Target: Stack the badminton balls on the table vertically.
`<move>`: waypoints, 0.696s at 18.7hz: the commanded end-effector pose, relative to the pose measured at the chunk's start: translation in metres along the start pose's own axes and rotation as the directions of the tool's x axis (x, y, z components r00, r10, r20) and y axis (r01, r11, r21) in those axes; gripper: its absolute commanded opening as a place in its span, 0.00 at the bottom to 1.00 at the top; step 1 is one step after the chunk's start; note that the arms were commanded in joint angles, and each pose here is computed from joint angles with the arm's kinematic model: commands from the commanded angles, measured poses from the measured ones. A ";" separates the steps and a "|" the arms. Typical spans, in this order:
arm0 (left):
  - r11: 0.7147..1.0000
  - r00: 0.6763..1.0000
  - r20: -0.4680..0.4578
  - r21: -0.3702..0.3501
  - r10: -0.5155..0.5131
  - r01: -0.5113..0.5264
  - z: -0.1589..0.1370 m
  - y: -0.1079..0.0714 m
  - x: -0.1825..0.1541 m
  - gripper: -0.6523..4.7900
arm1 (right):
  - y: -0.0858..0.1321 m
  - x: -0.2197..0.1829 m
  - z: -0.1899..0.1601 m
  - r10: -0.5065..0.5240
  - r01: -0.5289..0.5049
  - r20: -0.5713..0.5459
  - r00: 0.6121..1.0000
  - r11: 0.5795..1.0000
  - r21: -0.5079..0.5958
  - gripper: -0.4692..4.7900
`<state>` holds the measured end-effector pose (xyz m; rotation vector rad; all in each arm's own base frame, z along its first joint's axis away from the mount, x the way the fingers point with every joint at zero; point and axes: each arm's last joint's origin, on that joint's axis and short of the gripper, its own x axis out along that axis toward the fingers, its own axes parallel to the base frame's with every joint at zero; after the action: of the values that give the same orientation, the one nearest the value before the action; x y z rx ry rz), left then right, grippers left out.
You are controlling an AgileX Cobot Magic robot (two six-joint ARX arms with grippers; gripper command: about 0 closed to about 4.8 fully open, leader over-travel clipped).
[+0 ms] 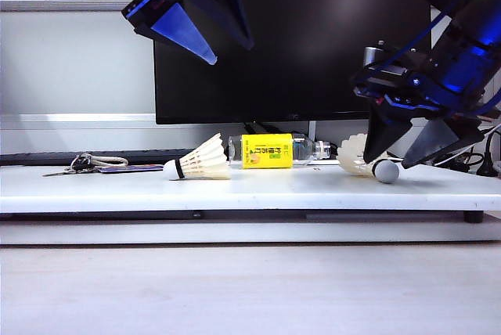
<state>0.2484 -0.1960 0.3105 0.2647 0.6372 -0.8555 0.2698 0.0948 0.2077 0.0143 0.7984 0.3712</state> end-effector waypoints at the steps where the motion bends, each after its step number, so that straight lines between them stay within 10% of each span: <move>1: 1.000 1.000 0.016 0.007 -0.003 0.003 0.002 0.000 -0.002 0.74 | 0.001 0.001 0.003 0.006 -0.006 0.022 1.000 1.000 -0.006 0.63; 13: 1.000 1.000 0.017 0.007 -0.003 0.003 0.002 0.000 -0.002 0.74 | -0.001 0.016 -0.001 0.003 -0.003 -0.006 1.000 1.000 0.005 0.47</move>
<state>0.2485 -0.1960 0.3105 0.2645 0.6369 -0.8558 0.2777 0.0980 0.1930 0.0145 0.8270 0.3677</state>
